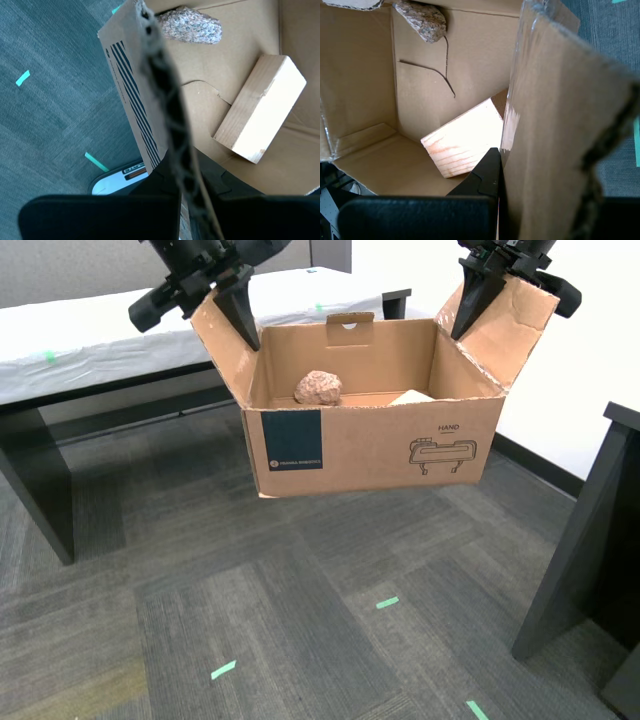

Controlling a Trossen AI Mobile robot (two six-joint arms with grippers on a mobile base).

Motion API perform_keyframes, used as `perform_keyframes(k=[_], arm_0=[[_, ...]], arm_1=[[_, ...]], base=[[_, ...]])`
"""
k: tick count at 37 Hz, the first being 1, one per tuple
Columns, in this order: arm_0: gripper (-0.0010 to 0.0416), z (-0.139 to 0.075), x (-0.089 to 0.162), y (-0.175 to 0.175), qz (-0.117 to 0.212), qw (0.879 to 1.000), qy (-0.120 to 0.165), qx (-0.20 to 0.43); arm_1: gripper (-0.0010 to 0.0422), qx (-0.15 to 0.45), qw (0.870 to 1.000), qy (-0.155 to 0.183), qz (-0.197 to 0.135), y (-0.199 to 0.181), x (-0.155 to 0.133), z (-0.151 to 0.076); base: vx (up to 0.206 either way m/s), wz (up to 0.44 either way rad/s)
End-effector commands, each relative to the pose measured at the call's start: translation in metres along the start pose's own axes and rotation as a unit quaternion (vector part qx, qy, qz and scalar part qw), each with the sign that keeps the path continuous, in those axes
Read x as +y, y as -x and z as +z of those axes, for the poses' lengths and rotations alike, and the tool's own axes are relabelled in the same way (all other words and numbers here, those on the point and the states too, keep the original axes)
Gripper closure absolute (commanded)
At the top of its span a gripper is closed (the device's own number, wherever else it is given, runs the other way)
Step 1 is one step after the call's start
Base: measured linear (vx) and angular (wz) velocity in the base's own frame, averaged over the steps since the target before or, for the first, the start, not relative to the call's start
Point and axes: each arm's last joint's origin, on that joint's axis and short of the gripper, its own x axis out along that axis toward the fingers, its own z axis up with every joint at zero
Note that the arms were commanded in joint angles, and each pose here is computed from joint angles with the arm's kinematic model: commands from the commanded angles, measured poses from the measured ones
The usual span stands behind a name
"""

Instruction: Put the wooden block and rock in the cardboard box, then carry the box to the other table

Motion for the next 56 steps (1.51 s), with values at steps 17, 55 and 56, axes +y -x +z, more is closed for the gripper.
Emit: perform_keyframes(k=[17, 55, 56], arm_0=[[0.0407, 0.001, 0.001, 0.001, 0.008, 1.0, 0.008, -0.005], [0.0407, -0.002, 0.001, 0.001, 0.017, 1.0, -0.006, 0.011], [0.0407, -0.003, 0.001, 0.001, 0.017, 1.0, -0.007, 0.014]], arm_1=[[0.0413, -0.017, 0.998, 0.057, -0.015, -0.005, 0.0, 0.001], [0.0413, -0.045, 0.997, 0.053, -0.025, -0.001, -0.007, 0.008], [0.0413, -0.045, 0.997, 0.053, -0.025, -0.001, -0.007, 0.008]], base=[[0.113, -0.027], [0.133, -0.034], [0.154, -0.066]])
